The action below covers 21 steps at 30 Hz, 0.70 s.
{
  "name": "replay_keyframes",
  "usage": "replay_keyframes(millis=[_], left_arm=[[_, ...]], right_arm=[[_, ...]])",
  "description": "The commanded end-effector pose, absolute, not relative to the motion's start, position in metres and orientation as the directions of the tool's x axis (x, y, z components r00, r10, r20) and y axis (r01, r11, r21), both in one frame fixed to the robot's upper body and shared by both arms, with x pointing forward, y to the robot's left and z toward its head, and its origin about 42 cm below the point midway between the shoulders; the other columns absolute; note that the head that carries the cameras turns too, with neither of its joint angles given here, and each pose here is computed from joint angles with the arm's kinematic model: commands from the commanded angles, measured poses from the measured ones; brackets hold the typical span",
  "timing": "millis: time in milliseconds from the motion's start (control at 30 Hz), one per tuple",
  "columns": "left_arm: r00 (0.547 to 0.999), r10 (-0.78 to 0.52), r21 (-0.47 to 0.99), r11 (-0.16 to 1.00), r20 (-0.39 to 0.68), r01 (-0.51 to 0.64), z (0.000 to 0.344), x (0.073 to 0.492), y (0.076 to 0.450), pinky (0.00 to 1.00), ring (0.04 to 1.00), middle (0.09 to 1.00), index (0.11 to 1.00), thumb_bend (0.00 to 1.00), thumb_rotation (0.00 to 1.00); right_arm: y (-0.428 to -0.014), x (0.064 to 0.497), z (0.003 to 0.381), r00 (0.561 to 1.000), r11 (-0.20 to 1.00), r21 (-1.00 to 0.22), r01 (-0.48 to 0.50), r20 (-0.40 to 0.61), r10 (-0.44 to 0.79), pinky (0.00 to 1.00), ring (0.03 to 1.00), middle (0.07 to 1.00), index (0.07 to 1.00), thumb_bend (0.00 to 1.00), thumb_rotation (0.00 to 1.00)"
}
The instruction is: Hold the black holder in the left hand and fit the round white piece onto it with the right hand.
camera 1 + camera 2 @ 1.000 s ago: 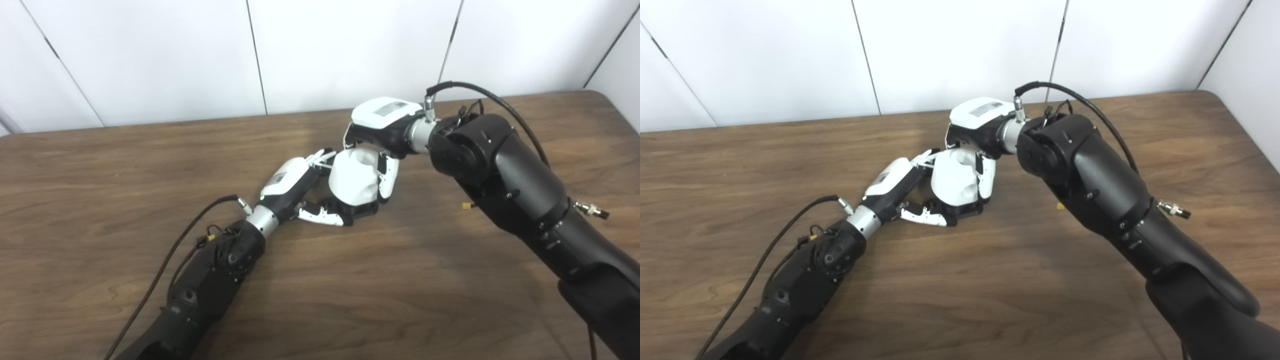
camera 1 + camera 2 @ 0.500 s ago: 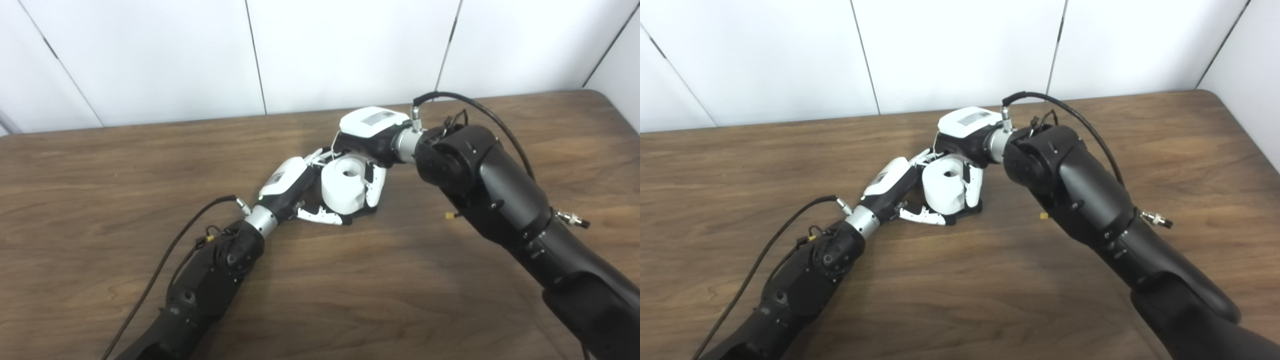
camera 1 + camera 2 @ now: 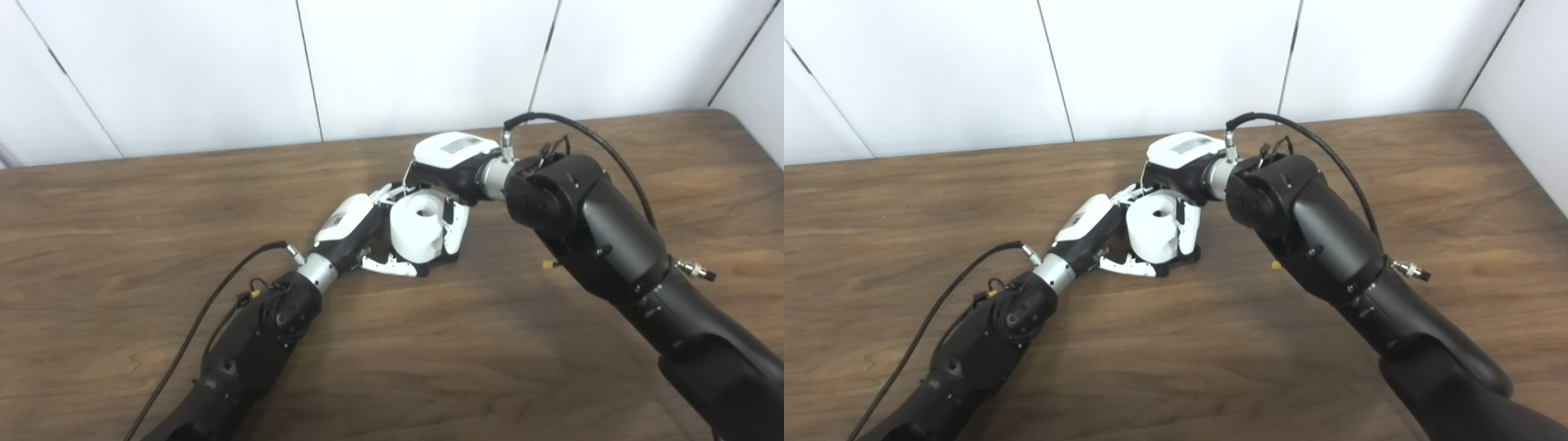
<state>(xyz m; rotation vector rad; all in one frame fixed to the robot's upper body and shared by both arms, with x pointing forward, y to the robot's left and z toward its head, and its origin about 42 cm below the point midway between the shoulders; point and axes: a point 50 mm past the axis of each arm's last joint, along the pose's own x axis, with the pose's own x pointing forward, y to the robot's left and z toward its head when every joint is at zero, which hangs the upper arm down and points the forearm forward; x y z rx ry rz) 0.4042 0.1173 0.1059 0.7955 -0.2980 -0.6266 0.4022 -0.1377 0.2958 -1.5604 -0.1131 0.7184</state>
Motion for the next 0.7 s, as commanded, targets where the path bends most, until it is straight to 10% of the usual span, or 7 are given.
replay_keyframes(millis=[0, 67, 133, 667], left_arm=[[0.738, -0.647, 0.707, 0.432, -0.191, 0.561, 0.0623, 0.3766, 0.1168, 0.97, 1.000, 0.945, 0.481, 0.52, 0.06], [0.738, -0.647, 0.707, 0.432, -0.190, 0.560, 0.0620, 0.3771, 0.1176, 0.97, 1.000, 0.944, 0.481, 0.52, 0.06], [0.739, -0.646, 0.707, 0.432, -0.191, 0.560, 0.0618, 0.3776, 0.1180, 0.97, 1.000, 0.942, 0.481, 0.52, 0.06], [0.739, -0.646, 0.706, 0.434, -0.189, 0.560, 0.0615, 0.3766, 0.1194, 0.94, 1.000, 0.938, 0.481, 0.52, 0.06]], right_arm=[[-0.1333, 0.4023, 0.2868, 0.778, -0.194, -0.906, -0.377, -0.423, 0.464, 0.69, 0.796, 0.774, 0.491, 0.52, 0.14], [-0.1341, 0.4018, 0.2894, 0.778, -0.200, -0.896, -0.397, -0.444, 0.444, 0.66, 0.805, 0.859, 0.827, 0.82, 0.21], [-0.1354, 0.4013, 0.2915, 0.787, -0.212, -0.894, -0.394, -0.448, 0.424, 0.65, 0.843, 0.963, 0.964, 0.95, 0.24], [-0.1417, 0.4006, 0.2947, 0.823, -0.216, -0.920, -0.327, -0.390, 0.414, 0.66, 0.866, 1.000, 1.000, 0.99, 0.24]])
